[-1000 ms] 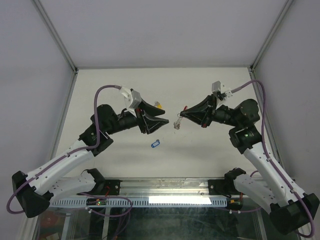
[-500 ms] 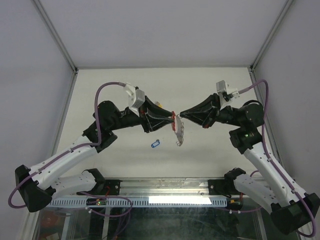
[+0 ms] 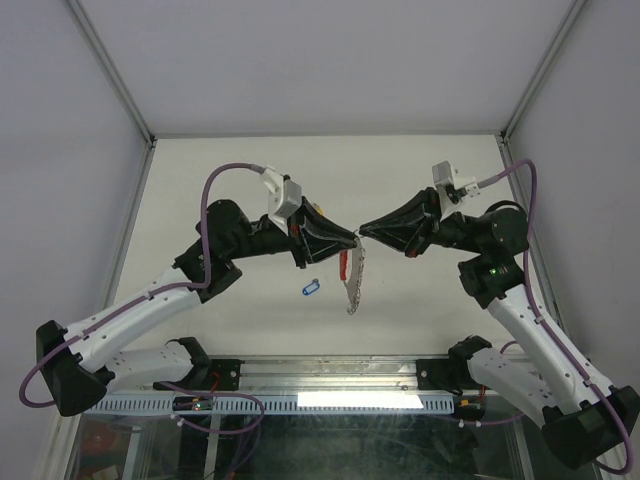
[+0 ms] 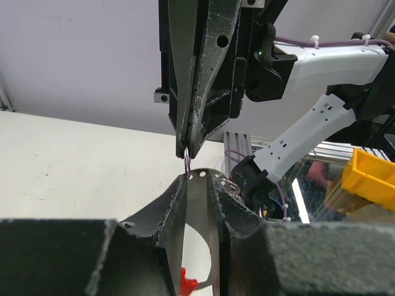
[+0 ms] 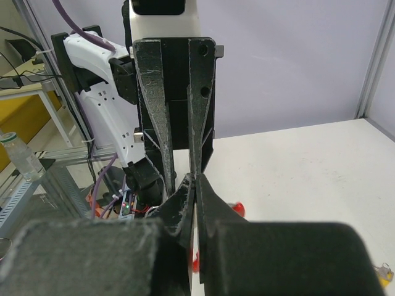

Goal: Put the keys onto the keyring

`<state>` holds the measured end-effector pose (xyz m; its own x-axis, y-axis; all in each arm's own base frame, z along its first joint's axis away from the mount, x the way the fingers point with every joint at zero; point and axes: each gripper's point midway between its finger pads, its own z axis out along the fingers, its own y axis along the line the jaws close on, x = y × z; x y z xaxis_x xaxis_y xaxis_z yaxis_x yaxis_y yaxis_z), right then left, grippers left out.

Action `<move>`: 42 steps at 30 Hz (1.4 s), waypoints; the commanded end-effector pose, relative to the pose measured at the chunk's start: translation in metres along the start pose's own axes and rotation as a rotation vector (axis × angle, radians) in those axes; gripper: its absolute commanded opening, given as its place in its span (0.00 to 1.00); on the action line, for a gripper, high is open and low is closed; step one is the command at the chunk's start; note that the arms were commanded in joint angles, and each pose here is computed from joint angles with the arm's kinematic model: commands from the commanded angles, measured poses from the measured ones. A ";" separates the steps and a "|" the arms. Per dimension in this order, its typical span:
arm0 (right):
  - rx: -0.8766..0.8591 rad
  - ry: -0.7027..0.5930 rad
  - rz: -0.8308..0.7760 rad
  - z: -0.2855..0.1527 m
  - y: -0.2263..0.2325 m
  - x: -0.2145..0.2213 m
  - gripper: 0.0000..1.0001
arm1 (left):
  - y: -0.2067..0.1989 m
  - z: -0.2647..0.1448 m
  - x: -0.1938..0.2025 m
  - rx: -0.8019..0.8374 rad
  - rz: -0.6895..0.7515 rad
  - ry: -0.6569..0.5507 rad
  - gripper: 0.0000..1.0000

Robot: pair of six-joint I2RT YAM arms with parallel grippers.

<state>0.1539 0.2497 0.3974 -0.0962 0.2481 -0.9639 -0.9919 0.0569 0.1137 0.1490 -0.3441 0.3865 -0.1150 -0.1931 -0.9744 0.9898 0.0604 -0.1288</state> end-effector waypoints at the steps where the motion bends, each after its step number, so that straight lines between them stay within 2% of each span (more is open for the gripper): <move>1: -0.051 -0.059 -0.091 0.002 0.021 -0.032 0.00 | -0.010 0.005 -0.032 0.028 0.067 -0.078 0.17; 22: -0.045 -0.045 -0.066 0.006 0.016 -0.023 0.00 | -0.011 0.011 -0.032 0.030 0.060 -0.077 0.07; 27: -0.047 -0.040 -0.064 0.006 0.016 -0.021 0.00 | -0.010 0.012 -0.032 0.020 0.058 -0.079 0.00; 33: -0.046 -0.035 -0.068 0.005 0.018 -0.020 0.00 | -0.006 0.012 -0.031 -0.001 0.055 -0.074 0.00; 39: -0.019 0.017 0.016 -0.001 0.026 -0.015 0.00 | 0.001 0.005 -0.027 -0.059 0.087 -0.024 0.00; 40: 0.015 0.009 -0.083 -0.002 0.018 -0.017 0.07 | 0.002 0.003 -0.027 -0.072 0.095 -0.013 0.00; 42: 0.044 0.017 -0.128 -0.005 0.016 -0.018 0.18 | 0.005 0.000 -0.024 -0.093 0.108 0.019 0.00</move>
<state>0.1471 0.2503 0.3900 -0.1280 0.2102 -0.9692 -0.9871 0.0680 0.1451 0.1526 -0.3517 0.3803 -0.1146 -0.1460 -0.9826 0.9865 0.1001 -0.1299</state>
